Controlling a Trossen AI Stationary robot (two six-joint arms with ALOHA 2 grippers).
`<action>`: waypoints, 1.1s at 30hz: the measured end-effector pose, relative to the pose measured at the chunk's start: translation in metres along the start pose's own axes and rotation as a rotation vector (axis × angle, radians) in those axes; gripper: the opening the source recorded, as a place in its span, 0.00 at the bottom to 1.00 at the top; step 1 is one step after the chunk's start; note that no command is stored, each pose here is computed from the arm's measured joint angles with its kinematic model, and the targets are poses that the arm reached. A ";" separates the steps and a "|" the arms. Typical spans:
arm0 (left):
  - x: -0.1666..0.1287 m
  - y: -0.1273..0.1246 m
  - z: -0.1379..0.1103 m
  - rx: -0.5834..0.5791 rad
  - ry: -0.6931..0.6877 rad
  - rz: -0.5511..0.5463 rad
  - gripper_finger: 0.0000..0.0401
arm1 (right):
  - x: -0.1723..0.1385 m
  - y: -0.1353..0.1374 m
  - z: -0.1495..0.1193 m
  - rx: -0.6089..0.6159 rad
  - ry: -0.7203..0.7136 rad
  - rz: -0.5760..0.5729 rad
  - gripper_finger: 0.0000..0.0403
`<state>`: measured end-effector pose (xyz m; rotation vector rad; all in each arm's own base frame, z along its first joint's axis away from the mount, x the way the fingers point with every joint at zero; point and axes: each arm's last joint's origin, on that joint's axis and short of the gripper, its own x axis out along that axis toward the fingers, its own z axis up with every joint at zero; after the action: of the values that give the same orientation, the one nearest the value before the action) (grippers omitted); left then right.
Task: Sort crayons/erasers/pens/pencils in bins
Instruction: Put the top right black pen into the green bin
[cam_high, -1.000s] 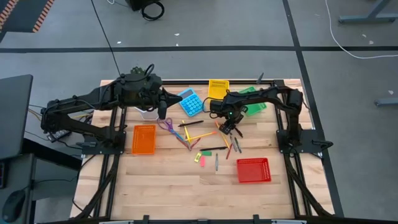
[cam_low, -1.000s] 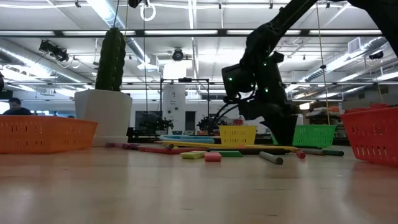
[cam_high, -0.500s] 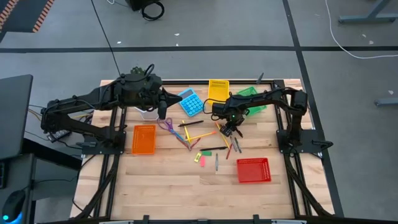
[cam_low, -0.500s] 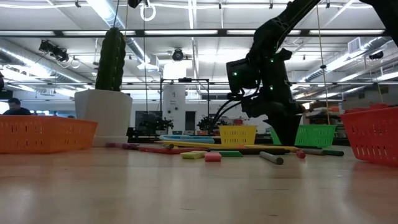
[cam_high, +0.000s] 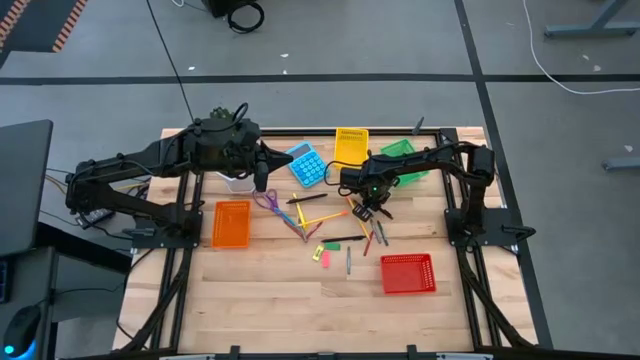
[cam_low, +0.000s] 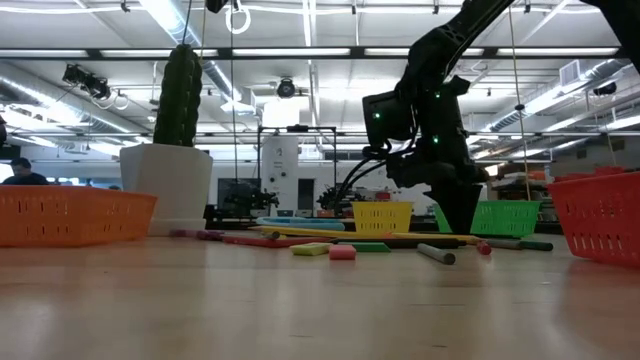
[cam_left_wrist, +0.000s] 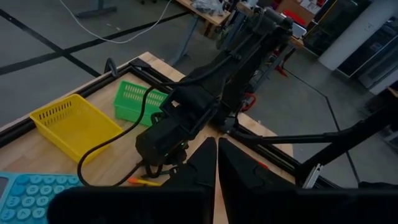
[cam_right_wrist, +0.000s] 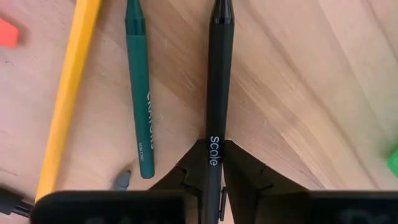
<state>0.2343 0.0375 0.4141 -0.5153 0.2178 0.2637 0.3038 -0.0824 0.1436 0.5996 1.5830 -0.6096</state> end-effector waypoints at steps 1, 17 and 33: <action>0.000 0.000 0.000 -0.003 0.000 0.000 0.06 | 0.000 0.000 0.000 0.000 0.002 0.004 0.13; 0.000 0.001 -0.001 -0.001 0.014 0.007 0.06 | -0.014 -0.002 -0.005 0.000 -0.018 0.042 0.14; 0.000 0.001 -0.002 0.001 0.015 0.008 0.06 | -0.017 -0.002 -0.004 -0.002 -0.041 0.047 0.13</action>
<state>0.2338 0.0375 0.4124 -0.5158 0.2343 0.2678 0.3012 -0.0810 0.1614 0.6177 1.5265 -0.5813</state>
